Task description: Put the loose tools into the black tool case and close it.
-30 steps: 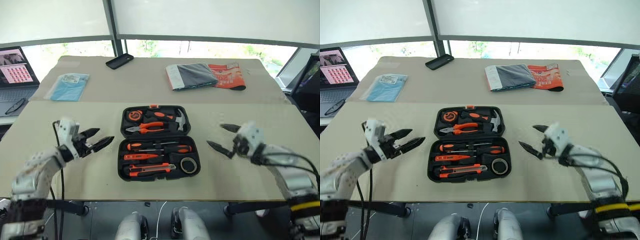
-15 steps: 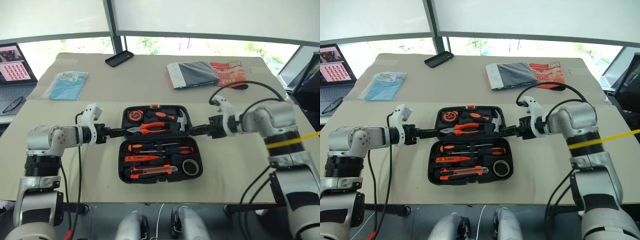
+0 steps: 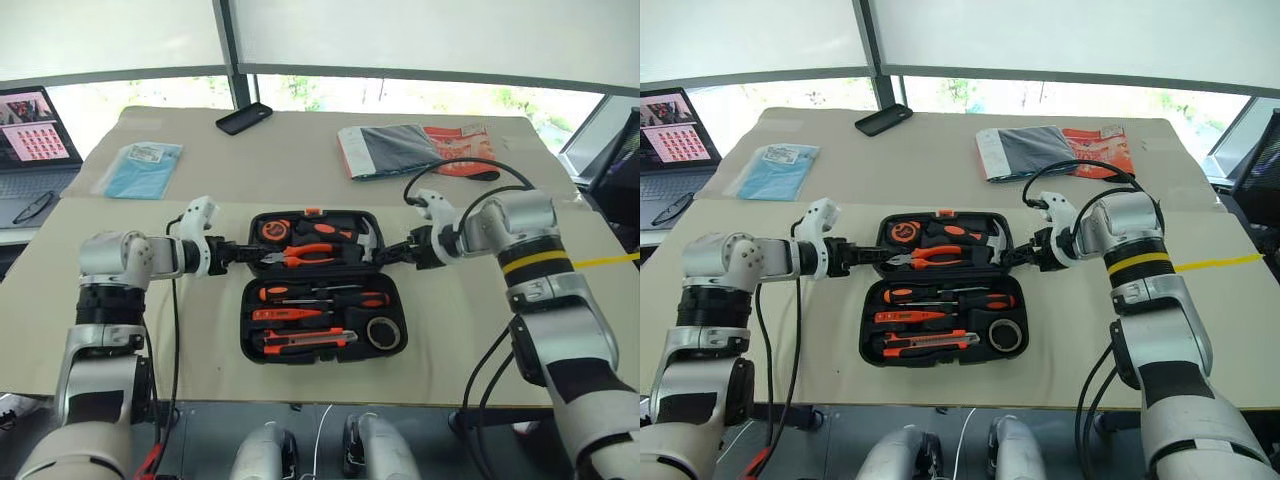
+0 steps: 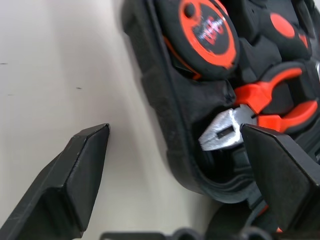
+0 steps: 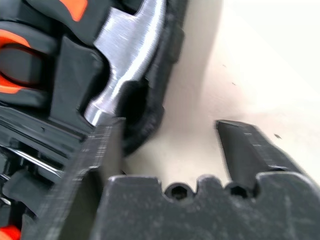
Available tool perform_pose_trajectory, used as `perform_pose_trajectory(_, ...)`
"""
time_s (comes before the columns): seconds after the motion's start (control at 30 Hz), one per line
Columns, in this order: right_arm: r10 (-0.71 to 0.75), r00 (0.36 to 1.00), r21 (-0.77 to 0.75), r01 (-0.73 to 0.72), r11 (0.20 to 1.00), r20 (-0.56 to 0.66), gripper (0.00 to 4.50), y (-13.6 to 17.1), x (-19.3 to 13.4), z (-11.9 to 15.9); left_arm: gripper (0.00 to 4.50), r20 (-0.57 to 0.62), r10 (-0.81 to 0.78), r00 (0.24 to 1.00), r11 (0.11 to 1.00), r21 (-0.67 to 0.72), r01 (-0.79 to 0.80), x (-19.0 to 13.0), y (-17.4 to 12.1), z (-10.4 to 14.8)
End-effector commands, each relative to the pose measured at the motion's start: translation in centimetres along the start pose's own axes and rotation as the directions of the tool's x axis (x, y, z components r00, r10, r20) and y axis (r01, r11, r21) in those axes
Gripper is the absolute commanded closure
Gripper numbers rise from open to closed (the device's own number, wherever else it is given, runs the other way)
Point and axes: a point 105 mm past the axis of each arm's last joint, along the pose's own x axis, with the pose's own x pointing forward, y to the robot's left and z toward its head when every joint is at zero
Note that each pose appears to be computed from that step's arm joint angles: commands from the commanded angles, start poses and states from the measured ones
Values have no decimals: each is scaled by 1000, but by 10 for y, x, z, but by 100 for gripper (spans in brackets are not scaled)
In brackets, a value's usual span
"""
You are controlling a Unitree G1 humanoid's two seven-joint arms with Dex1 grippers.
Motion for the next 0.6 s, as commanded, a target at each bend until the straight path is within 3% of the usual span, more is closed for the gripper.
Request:
perform_pose_trajectory(0.03, -41, 999, 11, 41, 999, 14, 275, -9, -5, 4, 142, -8, 15, 1000, 1000, -17, -16, 3, 6, -2)
perform_pose_trajectory(0.2, -36, 999, 49, 35, 998, 19, 448, -10, 3, 1, 327, -9, 5, 1000, 999, -40, -6, 4, 8, -5)
perform_pose_trajectory(0.3, 23, 993, 42, -28, 999, 113, 450, -4, 9, 10, 446, 45, 1, 999, 999, -50, 1, 5, 9, 0)
perform_pose_trajectory(0.4, 106, 962, -43, -98, 994, 253, 450, 3, 7, 24, 449, 114, -52, 992, 997, -58, 59, 4, 3, 4)
perform_pose_trajectory(0.5, 212, 882, -267, -102, 958, 421, 450, 12, -9, 35, 449, 255, -141, 957, 989, 0, 145, -8, -5, 12)
perform_pose_trajectory(0.6, 245, 818, -369, -43, 929, 521, 450, 15, -25, 34, 449, 353, -162, 921, 983, 145, 117, -22, -5, 11)
